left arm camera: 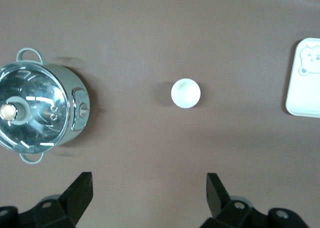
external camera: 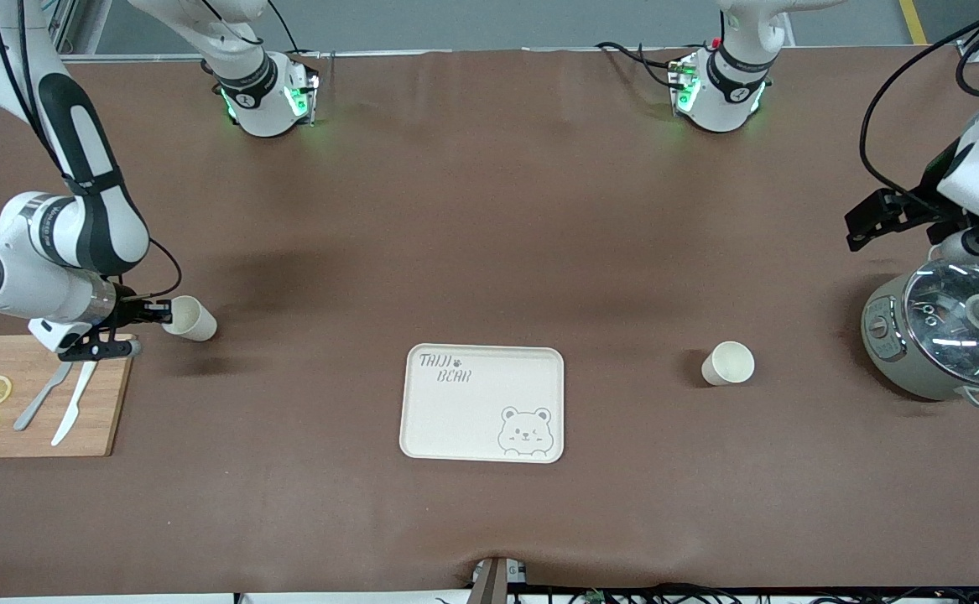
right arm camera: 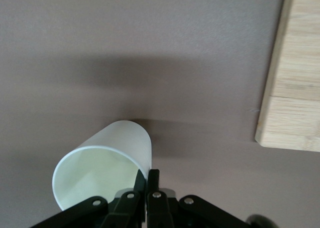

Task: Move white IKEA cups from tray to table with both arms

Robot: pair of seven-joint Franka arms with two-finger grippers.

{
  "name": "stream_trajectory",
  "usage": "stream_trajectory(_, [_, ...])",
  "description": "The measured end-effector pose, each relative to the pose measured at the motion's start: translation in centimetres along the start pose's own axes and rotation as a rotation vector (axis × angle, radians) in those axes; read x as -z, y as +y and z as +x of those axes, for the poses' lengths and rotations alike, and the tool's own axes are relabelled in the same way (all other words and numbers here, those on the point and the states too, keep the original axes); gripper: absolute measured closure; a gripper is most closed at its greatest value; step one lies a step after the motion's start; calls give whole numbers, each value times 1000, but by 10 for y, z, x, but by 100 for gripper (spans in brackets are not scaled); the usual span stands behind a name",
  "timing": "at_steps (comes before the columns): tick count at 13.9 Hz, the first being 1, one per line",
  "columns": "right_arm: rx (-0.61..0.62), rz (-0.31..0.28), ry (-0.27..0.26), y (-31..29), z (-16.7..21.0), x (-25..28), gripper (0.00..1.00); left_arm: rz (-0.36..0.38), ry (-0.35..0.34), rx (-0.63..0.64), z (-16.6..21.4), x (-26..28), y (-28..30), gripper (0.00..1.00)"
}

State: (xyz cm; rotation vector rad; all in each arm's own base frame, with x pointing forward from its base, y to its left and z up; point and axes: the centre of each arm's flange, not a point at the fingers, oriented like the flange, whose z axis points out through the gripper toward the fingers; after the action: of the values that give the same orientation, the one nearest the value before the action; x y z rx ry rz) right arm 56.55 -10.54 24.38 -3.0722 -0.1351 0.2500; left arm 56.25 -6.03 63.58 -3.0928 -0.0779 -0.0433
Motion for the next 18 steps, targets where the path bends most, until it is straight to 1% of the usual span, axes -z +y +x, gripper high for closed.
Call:
stream_trajectory(2, [5,4,-10,-3,0,-6,98,-25,-4,5,-7,9,-6,0])
stream_trajectory(3, [5,4,-13,-3,0,-7,92,-31,-4,11,-9,12,-9,0])
stream_trajectory(5, [5,5,-17,-3,0,-9,71,-31,-10,18,-10,10,-14,0])
stream_trajectory(6, [5,5,-16,-3,0,-9,59,-30,-14,19,-10,8,-14,0])
stream_trajectory(7, [6,3,-9,-3,2,-6,50,-30,-18,18,-10,7,-14,0])
stream_trajectory(8, [8,-1,6,-2,7,1,39,-29,-20,15,-10,5,-13,0])
stream_trajectory(9, [11,-5,22,-1,14,15,28,-29,-22,12,-10,4,-11,0])
stream_trajectory(10, [18,-2,22,-2,23,37,16,-29,-21,10,-11,3,-9,0])
stream_trajectory(12, [50,5,11,-15,44,106,0,-30,-10,9,-12,1,-8,0])
stream_trajectory(13, [75,3,18,-28,53,146,0,-29,-9,9,-14,-1,-9,0])
stream_trajectory(15, [111,-14,73,-50,64,208,0,-29,12,9,-20,-1,-9,0])
stream_trajectory(16, [119,-21,100,-54,66,227,0,-29,26,10,-24,-1,-9,0])
stream_trajectory(17, [124,-25,115,-57,67,241,0,-29,36,10,-29,-1,-9,0])
stream_trajectory(18, [124,-24,115,-61,65,251,0,-29,47,10,-34,1,-9,0])
